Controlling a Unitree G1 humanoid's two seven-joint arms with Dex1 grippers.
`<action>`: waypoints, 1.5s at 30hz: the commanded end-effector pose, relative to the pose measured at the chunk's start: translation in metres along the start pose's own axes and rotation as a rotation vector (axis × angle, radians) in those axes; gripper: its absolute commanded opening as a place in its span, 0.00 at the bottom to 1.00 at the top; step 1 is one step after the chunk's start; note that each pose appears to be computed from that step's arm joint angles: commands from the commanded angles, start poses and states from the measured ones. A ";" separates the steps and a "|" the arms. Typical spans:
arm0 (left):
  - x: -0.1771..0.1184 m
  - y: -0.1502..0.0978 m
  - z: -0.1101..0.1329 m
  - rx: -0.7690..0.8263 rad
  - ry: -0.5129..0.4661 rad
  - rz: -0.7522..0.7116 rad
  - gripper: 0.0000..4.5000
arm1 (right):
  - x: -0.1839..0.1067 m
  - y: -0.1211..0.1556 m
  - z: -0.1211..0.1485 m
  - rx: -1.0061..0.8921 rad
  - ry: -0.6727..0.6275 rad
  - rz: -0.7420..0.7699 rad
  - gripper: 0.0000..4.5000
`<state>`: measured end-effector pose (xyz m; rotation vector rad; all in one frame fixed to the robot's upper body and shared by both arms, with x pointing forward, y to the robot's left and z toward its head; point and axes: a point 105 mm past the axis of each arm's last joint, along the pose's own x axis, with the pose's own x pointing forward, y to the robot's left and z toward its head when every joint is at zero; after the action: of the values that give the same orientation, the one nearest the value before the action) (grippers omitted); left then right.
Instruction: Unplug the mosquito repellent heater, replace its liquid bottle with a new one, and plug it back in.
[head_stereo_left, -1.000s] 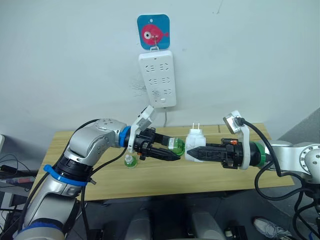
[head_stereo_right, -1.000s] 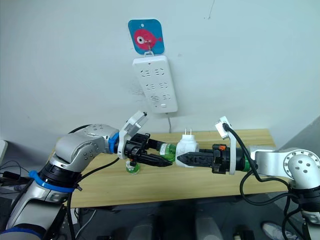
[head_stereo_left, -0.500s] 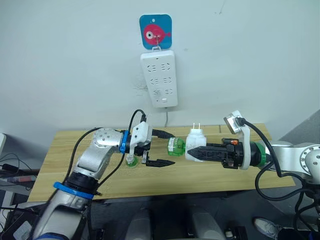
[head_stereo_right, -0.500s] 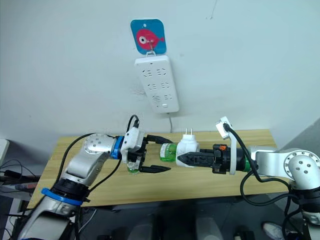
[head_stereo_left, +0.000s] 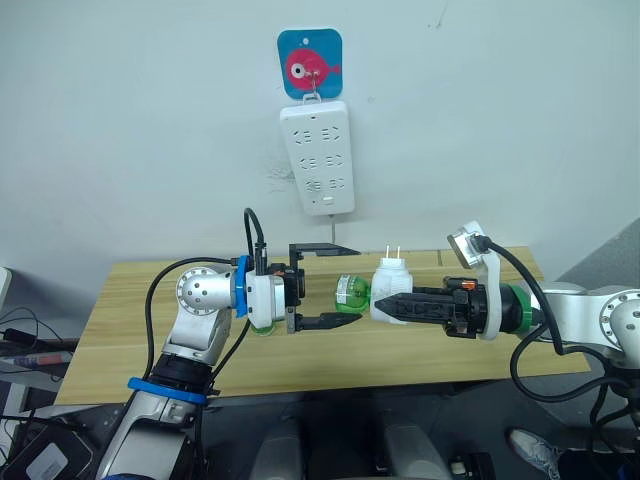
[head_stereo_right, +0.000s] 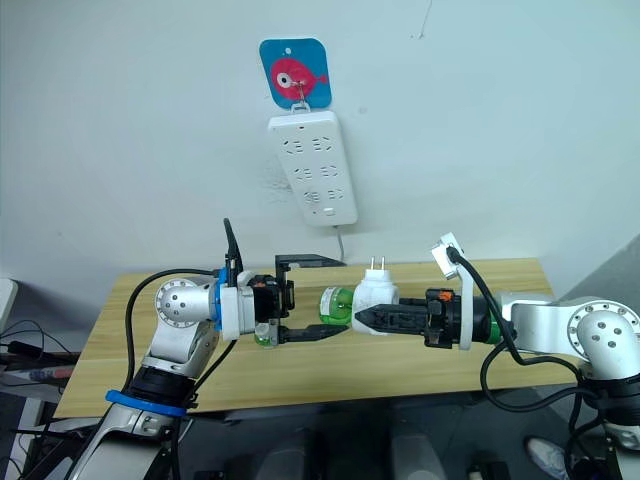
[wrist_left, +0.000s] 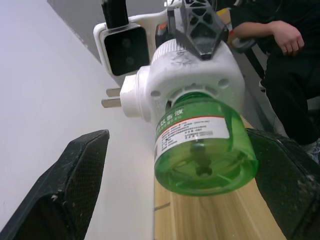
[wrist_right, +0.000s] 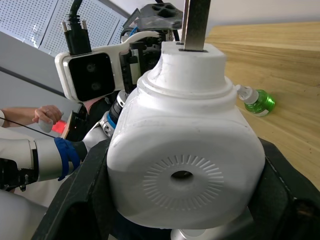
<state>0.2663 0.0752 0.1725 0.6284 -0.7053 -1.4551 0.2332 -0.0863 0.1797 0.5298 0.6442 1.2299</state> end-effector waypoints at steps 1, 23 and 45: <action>0.005 0.000 0.006 0.055 -0.012 -0.026 1.00 | -0.001 0.013 0.006 -0.032 -0.020 0.046 0.68; -0.015 -0.001 0.018 -1.147 0.297 -0.319 0.50 | -0.001 0.014 0.003 -0.042 -0.002 0.045 0.68; -0.053 -0.006 -0.003 -1.142 0.383 -0.192 0.50 | -0.021 -0.046 -0.009 -0.110 0.079 -0.326 0.68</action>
<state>0.2588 0.1240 0.1551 -0.0325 0.6182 -1.6033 0.2438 -0.1074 0.1529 0.3359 0.6946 1.0668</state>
